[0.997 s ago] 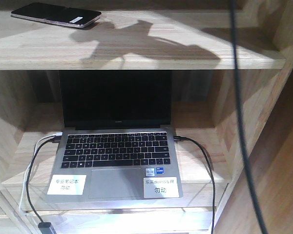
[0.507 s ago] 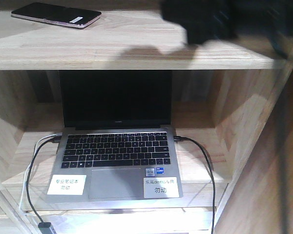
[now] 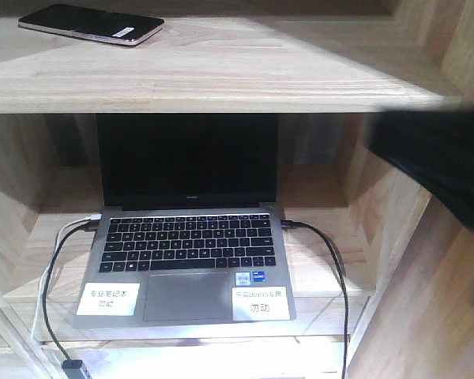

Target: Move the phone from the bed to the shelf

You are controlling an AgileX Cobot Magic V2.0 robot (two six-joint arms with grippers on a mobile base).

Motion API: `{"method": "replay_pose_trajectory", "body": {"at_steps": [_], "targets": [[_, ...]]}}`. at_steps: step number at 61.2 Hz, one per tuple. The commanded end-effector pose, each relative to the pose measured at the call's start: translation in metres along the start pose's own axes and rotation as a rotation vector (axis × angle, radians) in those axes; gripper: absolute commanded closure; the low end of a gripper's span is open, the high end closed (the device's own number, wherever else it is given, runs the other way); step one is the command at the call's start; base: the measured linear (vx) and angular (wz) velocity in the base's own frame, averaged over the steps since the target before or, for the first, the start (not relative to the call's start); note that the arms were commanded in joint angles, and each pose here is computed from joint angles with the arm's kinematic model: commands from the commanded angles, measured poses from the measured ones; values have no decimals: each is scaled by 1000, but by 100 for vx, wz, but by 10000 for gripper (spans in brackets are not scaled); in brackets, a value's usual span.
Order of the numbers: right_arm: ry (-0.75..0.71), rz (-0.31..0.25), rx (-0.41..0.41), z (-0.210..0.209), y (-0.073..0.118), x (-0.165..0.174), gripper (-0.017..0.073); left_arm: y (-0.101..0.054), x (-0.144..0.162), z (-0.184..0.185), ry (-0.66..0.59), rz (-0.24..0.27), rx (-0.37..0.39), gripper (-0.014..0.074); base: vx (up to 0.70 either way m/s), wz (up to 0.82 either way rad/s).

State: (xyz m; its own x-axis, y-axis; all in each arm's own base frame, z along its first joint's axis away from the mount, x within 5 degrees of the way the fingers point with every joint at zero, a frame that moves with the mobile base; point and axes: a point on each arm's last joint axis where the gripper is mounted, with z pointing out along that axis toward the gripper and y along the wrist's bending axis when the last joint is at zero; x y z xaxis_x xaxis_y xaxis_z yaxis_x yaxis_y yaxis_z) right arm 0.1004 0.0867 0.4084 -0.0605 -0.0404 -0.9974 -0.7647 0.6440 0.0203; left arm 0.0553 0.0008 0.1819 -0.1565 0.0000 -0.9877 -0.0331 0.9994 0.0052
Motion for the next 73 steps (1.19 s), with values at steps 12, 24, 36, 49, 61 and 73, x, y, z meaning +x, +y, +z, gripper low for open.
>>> {"method": "replay_pose_trajectory", "body": {"at_steps": [12, 24, 36, 49, 61, 73], "targets": [[-110, -2, 43, -35, 15, 16, 564, 1, -6, 0, -76, -10, -10, 593, 0, 0], [-111, 1, 35, -41, 19, 26, 564, 1, -6, 0, -76, -10, -10, 593, 0, 0], [-118, 9, 31, -42, 19, 26, 564, 1, -6, 0, -76, -10, -10, 593, 0, 0], [-119, 9, 34, -42, 19, 26, 564, 1, -6, 0, -76, -10, -10, 593, 0, 0], [-121, 5, 37, -42, 19, 26, 564, 1, -6, 0, -76, -10, -10, 593, 0, 0], [-124, 6, 41, -42, 18, 25, 564, 1, -6, 0, -76, -10, -10, 593, 0, 0]]}}
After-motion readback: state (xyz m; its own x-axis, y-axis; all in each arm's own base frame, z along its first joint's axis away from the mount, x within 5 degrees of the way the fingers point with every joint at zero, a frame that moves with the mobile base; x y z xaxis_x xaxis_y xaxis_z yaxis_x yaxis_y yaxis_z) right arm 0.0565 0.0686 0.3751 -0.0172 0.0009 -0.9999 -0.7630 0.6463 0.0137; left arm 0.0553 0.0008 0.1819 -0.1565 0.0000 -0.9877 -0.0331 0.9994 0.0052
